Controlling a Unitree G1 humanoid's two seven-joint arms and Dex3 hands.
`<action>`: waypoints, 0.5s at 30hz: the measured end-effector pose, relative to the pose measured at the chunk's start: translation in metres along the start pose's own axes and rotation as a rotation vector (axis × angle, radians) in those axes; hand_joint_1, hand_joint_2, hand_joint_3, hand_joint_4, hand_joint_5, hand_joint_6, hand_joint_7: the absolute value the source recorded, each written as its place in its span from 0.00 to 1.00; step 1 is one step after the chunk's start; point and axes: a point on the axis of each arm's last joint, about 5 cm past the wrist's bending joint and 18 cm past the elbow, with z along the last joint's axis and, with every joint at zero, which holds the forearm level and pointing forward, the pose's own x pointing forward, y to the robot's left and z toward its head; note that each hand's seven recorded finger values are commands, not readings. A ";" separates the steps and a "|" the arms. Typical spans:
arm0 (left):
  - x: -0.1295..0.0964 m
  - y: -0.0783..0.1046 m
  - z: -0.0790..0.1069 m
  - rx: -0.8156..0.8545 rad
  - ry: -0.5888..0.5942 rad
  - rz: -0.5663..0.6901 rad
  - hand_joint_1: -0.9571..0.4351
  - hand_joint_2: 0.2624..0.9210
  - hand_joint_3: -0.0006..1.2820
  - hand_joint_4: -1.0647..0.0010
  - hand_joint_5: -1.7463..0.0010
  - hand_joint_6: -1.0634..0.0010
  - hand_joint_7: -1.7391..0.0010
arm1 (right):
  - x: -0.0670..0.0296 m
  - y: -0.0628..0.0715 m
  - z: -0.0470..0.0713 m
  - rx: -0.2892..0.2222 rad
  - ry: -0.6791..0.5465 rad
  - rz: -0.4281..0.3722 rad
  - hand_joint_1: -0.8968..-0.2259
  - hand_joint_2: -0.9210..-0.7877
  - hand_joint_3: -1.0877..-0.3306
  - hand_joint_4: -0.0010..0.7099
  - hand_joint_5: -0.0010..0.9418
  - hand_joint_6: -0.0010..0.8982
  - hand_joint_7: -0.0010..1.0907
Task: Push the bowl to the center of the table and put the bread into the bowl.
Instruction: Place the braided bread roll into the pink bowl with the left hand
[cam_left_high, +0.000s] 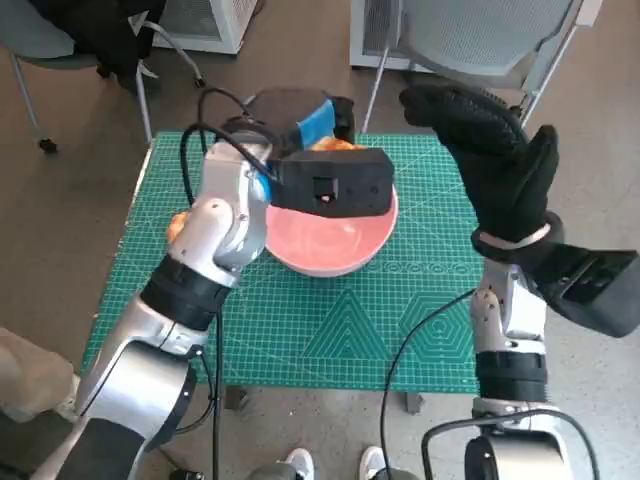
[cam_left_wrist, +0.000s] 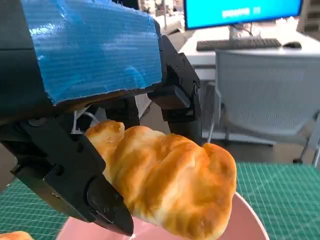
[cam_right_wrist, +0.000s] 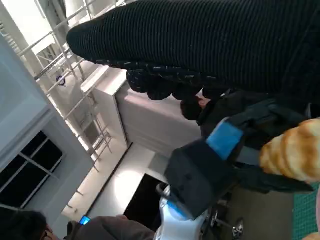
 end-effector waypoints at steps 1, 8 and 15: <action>0.001 -0.001 0.000 0.005 -0.002 -0.003 0.69 1.00 0.09 0.41 0.22 0.43 0.38 | -0.0002 0.000 0.000 0.000 0.000 -0.001 0.27 0.00 0.40 0.07 0.00 0.00 0.22; 0.004 -0.005 -0.001 0.013 -0.015 -0.014 0.69 1.00 0.10 0.39 0.26 0.48 0.32 | -0.0009 -0.001 0.002 -0.008 -0.002 -0.010 0.27 0.00 0.41 0.07 0.00 0.00 0.23; 0.005 -0.006 -0.004 -0.058 -0.029 -0.053 0.78 0.90 0.13 0.66 0.45 0.73 0.64 | -0.0018 -0.001 0.003 -0.024 0.001 -0.018 0.27 0.00 0.41 0.07 0.00 0.00 0.23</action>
